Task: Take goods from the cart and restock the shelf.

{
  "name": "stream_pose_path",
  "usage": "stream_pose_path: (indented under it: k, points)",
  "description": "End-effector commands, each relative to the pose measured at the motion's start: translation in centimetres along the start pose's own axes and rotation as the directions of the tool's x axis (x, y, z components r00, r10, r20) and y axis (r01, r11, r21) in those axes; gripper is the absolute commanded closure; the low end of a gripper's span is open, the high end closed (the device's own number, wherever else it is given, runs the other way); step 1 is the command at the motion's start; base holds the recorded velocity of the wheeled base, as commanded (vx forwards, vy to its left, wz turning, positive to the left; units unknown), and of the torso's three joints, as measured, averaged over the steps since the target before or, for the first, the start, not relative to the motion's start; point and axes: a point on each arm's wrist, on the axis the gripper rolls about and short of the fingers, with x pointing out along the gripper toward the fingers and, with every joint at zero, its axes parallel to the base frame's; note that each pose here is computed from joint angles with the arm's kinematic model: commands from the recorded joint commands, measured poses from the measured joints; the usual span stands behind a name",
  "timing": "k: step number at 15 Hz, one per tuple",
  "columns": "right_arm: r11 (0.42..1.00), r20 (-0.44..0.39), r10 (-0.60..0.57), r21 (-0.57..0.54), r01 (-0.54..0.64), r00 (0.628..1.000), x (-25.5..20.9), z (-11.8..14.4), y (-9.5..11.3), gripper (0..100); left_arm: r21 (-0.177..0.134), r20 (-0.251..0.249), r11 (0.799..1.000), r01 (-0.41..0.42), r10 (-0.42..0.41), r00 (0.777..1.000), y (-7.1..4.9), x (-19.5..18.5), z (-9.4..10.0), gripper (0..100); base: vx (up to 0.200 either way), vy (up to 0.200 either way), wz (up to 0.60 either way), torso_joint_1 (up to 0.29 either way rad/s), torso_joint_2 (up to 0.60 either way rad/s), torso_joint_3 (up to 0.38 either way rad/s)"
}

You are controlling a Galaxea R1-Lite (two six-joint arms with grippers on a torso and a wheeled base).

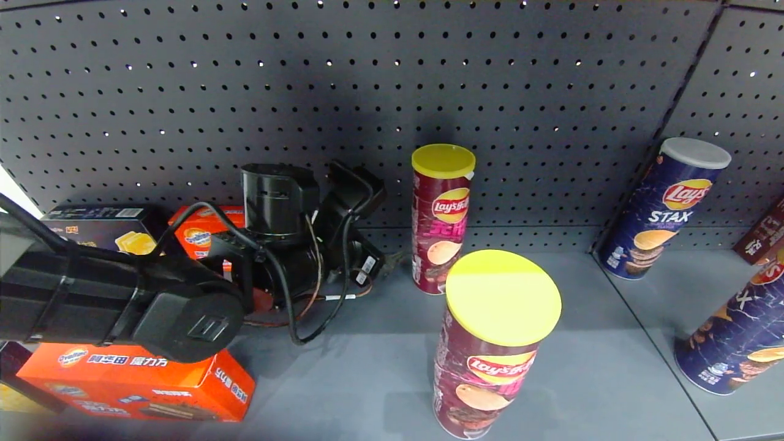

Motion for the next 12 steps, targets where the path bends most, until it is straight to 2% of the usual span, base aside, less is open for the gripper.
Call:
stream_pose_path:
  k: [1, 10, 11, 12]
  points:
    - [1.0, -0.002, 0.001, -0.001, -0.001, 1.0, 0.0, 0.0, 0.0, 0, 0.001, -0.01, 1.0, 0.004, -0.004, 1.0, -0.2, 0.9, -0.3, 0, 0.0, 0.0, 0.0, 0.0, 0.0, 0.0]
    - [1.0, -0.002, 0.001, -0.001, -0.001, 1.0, 0.0, 0.0, 0.0, 0, 0.001, -0.015, 1.0, 0.009, -0.009, 1.0, -0.5, 1.5, -0.5, 0, 0.0, 0.0, 0.0, 0.0, 0.0, 0.0]
    - [1.0, -0.001, 0.001, -0.001, -0.001, 1.0, 0.0, 0.0, 0.0, 0, 0.0, -0.005, 1.0, 0.005, -0.005, 1.0, -0.3, 1.2, -0.2, 0, 0.0, 0.0, 0.0, 0.0, 0.0, 0.0]
    - [1.0, -0.002, 0.001, -0.001, -0.001, 1.0, 0.0, 0.0, 0.0, 0, -0.003, 0.032, 1.0, -0.01, 0.01, 0.999, 0.3, 0.1, 1.0, 0, 0.0, 0.0, 0.0, 0.0, 0.0, 0.0]
